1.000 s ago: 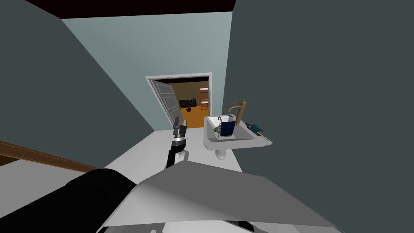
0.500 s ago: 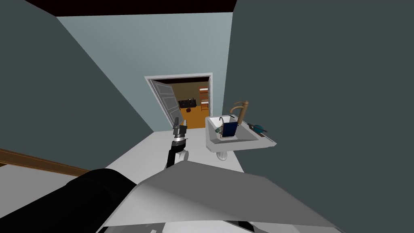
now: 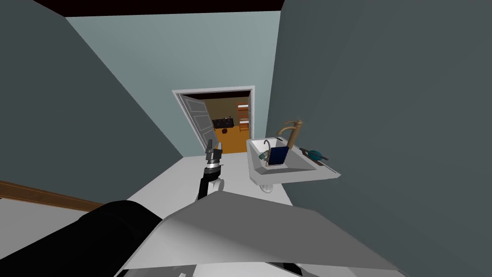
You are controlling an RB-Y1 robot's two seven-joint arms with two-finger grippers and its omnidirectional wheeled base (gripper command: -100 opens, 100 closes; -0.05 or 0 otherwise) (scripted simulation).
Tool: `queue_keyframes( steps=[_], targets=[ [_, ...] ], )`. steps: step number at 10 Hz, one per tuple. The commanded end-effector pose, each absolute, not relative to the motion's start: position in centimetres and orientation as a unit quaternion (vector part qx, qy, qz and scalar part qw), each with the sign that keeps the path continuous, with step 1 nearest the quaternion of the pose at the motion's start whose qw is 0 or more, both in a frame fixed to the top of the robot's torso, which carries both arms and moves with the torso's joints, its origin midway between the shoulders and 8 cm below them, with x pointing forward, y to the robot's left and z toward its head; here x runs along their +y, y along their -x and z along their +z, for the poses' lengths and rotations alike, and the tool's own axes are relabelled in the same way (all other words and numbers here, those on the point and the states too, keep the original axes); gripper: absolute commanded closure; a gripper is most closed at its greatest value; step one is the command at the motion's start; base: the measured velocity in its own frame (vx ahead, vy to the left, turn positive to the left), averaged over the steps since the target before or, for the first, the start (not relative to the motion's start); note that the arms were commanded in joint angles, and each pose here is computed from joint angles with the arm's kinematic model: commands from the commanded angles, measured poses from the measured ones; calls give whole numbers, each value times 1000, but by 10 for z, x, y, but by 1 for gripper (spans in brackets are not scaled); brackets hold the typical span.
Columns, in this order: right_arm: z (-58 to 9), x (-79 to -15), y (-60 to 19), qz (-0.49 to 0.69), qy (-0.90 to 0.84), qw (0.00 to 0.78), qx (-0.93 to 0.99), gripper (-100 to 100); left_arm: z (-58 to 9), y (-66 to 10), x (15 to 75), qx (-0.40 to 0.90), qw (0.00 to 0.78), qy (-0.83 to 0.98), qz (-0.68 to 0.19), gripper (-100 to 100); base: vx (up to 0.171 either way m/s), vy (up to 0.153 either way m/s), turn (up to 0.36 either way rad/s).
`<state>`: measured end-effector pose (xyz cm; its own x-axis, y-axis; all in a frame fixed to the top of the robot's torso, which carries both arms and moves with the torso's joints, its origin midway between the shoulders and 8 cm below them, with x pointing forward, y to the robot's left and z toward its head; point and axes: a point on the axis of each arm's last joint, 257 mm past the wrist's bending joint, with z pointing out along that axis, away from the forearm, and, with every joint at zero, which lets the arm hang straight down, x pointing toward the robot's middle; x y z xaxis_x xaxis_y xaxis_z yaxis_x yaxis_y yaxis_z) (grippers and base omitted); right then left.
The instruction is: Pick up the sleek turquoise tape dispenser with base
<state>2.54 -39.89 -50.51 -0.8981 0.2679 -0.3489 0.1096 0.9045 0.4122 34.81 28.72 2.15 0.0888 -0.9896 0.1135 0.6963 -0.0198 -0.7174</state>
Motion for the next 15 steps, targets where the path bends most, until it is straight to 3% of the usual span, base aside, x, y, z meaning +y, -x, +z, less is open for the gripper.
queue_keyframes(
  steps=[1,3,7,12,15],
  targets=[
    [-504,-435,12,161,-87,168,969,-100,22,-348,287,226,663,325,-636,0,49,93,49],
    [-503,-446,16,151,-85,163,971,-100,22,-348,287,226,663,325,-636,0,50,54,3],
    [-484,-527,63,85,-68,106,988,-100,22,-348,287,226,663,325,-636,0,66,79,50],
    [-469,-567,82,52,-61,81,993,-100,22,-348,287,226,663,325,-636,0,38,32,28],
    [-433,-629,102,2,-48,45,998,-100,22,-348,287,226,663,325,-636,0,82,75,88]
  ],
)
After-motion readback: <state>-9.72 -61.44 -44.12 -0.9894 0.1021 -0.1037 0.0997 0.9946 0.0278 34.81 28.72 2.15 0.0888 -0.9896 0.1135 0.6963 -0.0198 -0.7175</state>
